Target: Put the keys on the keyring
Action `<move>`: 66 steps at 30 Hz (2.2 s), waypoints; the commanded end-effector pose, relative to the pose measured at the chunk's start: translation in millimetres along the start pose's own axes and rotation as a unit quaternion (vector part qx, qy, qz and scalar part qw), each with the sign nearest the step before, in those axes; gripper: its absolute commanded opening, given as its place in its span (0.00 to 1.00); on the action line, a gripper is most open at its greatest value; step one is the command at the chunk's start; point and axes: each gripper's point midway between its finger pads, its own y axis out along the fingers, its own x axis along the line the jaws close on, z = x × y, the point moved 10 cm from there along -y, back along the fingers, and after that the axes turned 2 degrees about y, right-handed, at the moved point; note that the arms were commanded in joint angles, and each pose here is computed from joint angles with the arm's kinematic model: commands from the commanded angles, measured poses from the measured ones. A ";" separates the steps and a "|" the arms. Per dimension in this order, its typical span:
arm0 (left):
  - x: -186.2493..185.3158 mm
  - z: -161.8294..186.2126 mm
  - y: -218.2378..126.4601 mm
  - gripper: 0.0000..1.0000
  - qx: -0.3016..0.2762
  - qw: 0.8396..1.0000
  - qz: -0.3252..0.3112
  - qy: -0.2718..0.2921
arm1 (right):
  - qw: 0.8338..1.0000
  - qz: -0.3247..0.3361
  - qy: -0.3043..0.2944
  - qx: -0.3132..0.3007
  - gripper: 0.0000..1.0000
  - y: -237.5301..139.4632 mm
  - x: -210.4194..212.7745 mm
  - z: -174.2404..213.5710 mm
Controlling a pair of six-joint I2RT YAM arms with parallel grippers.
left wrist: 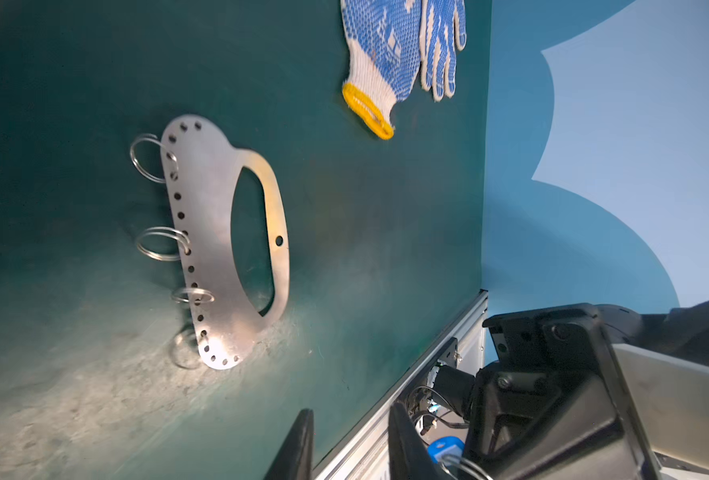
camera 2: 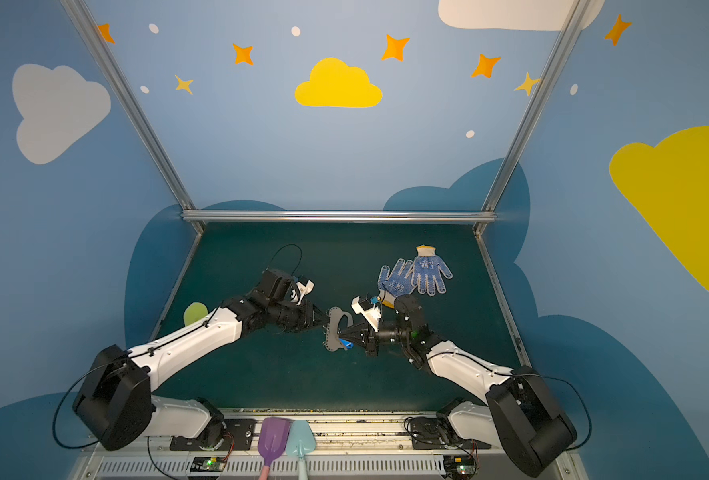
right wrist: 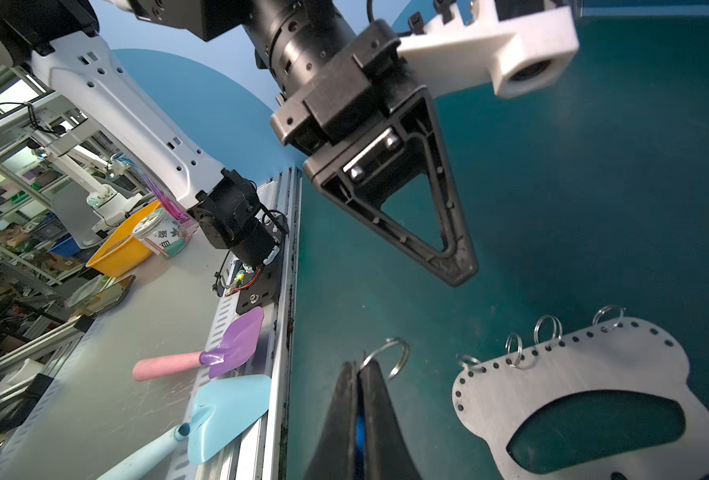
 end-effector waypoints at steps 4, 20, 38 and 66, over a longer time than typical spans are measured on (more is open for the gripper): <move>0.8 0.6 -10.4 0.41 -0.022 1.000 0.005 -0.004 | 1.000 -0.013 -0.016 -0.006 0.00 -2.6 10.9 -19.2; 56.4 5.5 24.8 0.48 0.051 0.981 -0.145 -0.117 | 0.985 0.078 0.119 0.099 0.00 4.9 -8.2 -15.0; 71.8 -34.4 75.4 0.50 0.043 0.982 -0.182 0.018 | 0.985 0.071 0.123 0.094 0.00 6.2 -10.6 9.5; 70.8 -10.9 97.3 0.10 0.076 0.976 -0.188 0.083 | 0.982 0.070 0.145 0.102 0.00 7.9 -19.6 18.0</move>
